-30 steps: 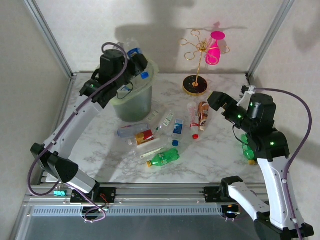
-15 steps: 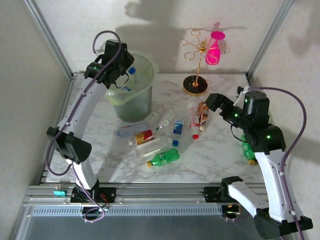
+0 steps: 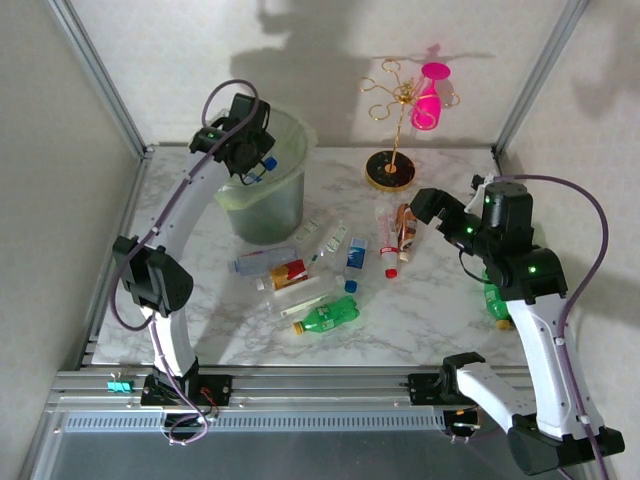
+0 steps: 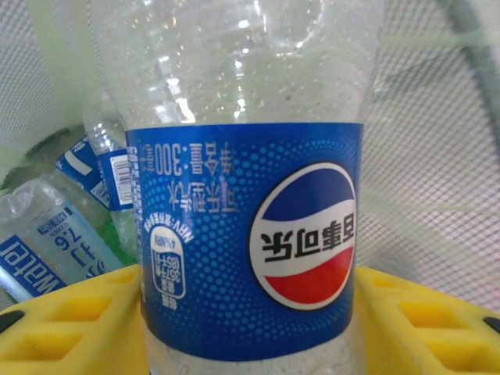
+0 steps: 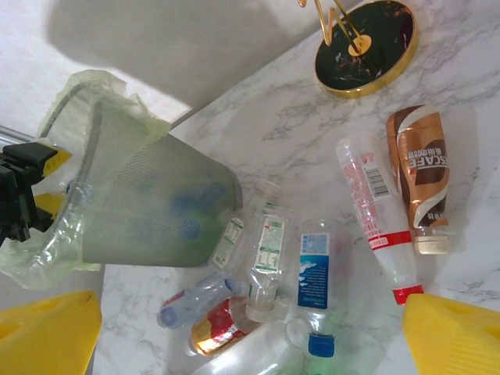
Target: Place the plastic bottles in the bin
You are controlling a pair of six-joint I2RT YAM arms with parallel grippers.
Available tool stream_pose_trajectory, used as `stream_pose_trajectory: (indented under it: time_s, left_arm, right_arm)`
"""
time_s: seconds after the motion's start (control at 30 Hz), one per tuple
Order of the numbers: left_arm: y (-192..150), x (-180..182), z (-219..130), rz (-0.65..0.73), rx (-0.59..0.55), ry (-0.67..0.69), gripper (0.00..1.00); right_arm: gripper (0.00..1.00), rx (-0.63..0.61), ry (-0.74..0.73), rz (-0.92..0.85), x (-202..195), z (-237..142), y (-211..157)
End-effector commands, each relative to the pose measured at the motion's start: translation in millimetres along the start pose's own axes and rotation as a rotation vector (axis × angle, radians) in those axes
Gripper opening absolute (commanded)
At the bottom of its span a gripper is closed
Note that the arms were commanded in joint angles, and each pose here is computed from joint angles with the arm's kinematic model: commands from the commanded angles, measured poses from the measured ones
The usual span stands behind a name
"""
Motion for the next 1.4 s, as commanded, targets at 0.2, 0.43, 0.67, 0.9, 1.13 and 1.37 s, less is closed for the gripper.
stream_pose_trajectory:
  time_s: [0.2,0.43,0.67,0.9,1.13,1.37]
  left_arm:
    - [-21,3,21,-0.009,0.095,0.024,0.65]
    - [-12,3,8,0.003,0.078,0.034,0.83]
    - [11,-2,-27,0.001,0.001,-0.005,0.82]
    - [34,-33,-110,0.134,-0.180,-0.199,0.75]
    - [3,-62,-222,0.319,-0.369,-0.567,0.73]
    - [-57,-57,-239,0.448,-0.246,-0.810,0.68]
  right_arm:
    - [0.99,-0.023,0.004,0.013,-1,-1,2]
    - [0.99,-0.031,0.017,0.015,2,-2,4]
    - [0.99,-0.036,0.021,0.007,3,-2,5]
    - [0.99,-0.057,-0.036,0.013,-14,9,5]
    - [0.99,0.000,-0.066,-0.011,-37,38,-9]
    - [0.94,0.063,-0.264,0.004,-96,88,-26]
Point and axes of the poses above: each hand's point on the last joint's axis, 136 mm out from that joint toward the fingers, its own z axis out along the fingers, its own x axis along the line the jaws close on, y = z × x, the point moved 1 cm from there along -z, back along the fingers, and after that the axes turned 14 degrees about z, right-handed, at the moved point
